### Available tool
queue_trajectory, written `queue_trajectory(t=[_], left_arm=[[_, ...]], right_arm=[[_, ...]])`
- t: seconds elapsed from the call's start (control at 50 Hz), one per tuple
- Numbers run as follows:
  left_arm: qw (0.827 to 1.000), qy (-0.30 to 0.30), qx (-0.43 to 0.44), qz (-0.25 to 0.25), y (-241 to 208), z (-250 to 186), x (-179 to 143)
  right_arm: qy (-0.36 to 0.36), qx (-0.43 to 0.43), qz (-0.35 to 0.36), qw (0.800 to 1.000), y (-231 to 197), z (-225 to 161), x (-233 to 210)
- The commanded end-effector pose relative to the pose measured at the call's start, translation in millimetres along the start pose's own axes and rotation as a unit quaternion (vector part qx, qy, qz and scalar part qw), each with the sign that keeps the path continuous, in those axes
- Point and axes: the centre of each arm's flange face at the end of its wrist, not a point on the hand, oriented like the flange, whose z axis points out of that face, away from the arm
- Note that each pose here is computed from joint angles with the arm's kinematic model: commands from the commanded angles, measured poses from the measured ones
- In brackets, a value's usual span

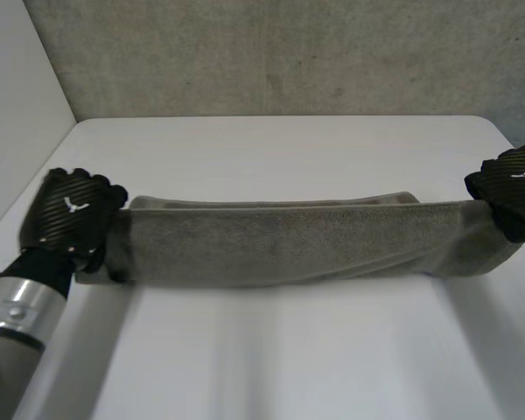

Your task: Fold the towel.

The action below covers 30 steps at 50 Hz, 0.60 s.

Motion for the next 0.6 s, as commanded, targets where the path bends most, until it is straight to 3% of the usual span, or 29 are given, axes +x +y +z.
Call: queue_trajectory(t=[0.02,0.22,0.6], left_arm=[[1.0,0.013,0.004,0.002,34,47,14],[1.0,0.017,0.007,0.002,71,116,27],[0.997,0.003,0.032,0.073,109,181,41]], right_arm=[[-0.013,-0.007,0.005,1.0,20,47,-3],[-0.024,-0.025,-0.017,0.999,28,127,-40],[0.03,0.027,-0.03,0.999,38,193,-54]])
